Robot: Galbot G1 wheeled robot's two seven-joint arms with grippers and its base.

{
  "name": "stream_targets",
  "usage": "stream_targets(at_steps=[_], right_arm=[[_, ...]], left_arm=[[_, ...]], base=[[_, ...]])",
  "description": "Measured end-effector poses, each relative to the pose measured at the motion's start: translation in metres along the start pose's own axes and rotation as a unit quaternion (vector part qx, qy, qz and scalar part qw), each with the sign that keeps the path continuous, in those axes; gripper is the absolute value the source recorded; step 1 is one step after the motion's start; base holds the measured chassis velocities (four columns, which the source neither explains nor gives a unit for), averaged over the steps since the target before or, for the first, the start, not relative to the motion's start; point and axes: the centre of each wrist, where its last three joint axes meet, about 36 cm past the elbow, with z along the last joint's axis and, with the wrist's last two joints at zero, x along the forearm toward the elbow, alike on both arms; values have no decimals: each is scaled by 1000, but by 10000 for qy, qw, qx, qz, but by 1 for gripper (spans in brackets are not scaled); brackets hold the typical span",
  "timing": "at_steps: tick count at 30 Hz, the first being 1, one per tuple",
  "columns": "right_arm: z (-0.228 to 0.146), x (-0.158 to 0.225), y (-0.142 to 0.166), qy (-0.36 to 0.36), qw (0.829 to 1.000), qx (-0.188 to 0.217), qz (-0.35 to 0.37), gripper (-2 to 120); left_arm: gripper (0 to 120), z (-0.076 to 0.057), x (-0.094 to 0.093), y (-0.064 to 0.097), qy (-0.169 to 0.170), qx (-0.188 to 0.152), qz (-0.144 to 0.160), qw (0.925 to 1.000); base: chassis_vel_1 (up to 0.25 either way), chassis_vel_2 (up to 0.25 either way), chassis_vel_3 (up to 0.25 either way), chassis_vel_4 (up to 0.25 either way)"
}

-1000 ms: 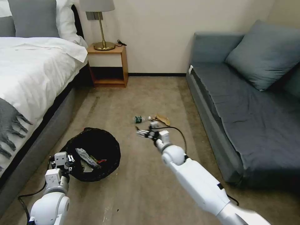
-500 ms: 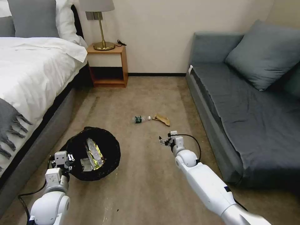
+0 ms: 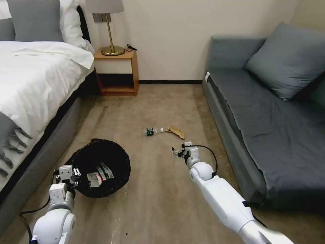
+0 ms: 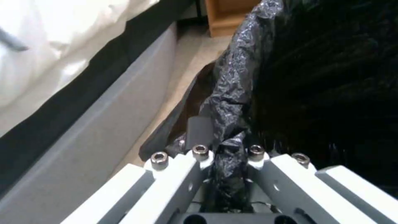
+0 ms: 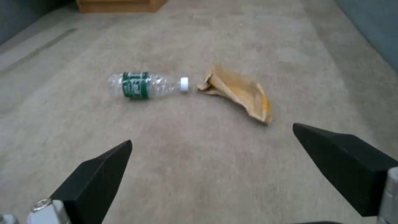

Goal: Pick up the trash bin, then pick up the garbage on the floor and place it into the trash bin.

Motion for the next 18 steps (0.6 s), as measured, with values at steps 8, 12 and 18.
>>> stream_targets(at_steps=[8,12,18], right_arm=[[-1,0,2,-60,10000,-14,-13,100],[-1,0,2,-70,10000,4,-11,100],[3,-1,2,-67,10000,50,18,100]], left_arm=[[0,1,1,0,4,-11,9,10000],[0,1,1,0,2,-34,14,10000],[0,-2,1,-2,-45,-43,38,10000]], base=[[-96,113,100,-103],[-75,100,88,-74],[-131,103,107,-113]])
